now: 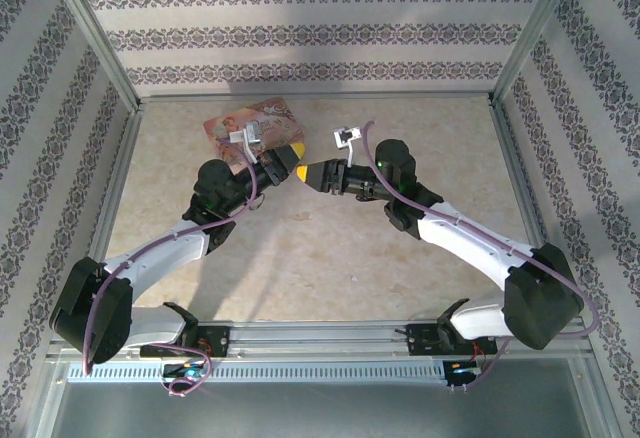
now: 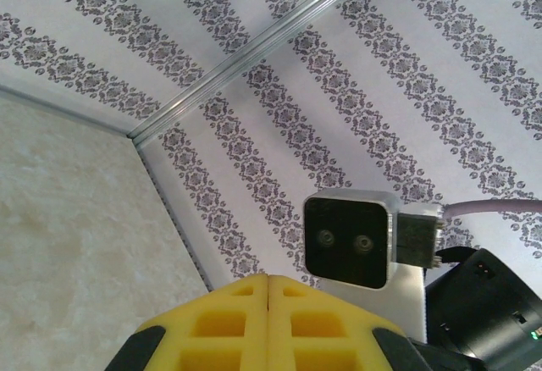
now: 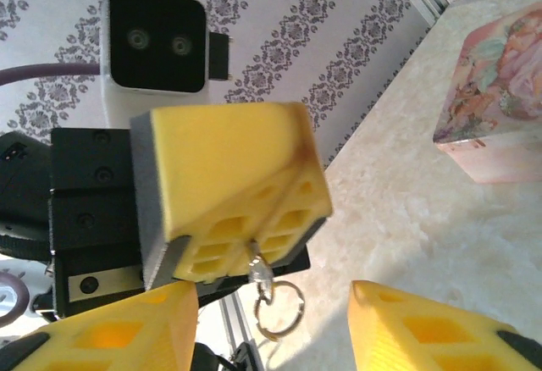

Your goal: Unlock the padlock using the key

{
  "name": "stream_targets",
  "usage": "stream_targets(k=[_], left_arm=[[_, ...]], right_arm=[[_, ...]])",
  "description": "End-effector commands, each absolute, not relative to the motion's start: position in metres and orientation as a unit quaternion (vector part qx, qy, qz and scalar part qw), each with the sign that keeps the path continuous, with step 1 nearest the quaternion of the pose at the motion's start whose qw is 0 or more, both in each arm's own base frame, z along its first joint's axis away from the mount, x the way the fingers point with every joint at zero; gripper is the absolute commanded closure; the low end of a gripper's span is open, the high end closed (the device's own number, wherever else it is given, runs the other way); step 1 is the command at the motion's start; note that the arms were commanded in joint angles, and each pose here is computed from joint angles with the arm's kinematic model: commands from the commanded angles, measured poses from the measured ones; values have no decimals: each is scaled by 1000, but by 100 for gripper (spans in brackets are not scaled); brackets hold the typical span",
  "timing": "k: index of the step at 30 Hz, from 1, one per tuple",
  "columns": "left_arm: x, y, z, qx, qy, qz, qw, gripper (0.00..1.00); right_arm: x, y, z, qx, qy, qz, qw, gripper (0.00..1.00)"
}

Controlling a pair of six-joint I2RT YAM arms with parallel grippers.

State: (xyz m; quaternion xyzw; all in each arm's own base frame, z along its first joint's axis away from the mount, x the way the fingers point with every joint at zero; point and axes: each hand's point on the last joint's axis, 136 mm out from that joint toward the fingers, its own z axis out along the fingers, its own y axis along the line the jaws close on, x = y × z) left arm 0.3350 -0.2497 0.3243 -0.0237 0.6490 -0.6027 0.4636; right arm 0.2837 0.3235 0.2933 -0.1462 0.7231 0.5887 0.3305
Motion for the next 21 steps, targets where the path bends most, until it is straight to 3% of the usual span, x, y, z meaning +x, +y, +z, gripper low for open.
stream_targets(k=[1, 10, 21], left_arm=[[327, -251, 352, 0, 615, -618, 490, 100], [329, -256, 347, 0, 616, -624, 481, 100], [330, -260, 342, 3, 622, -627, 470, 100]], right_arm=[[282, 322, 300, -150, 709, 601, 337, 55], [284, 326, 304, -151, 702, 611, 334, 62], [286, 328, 307, -151, 699, 614, 333, 84]])
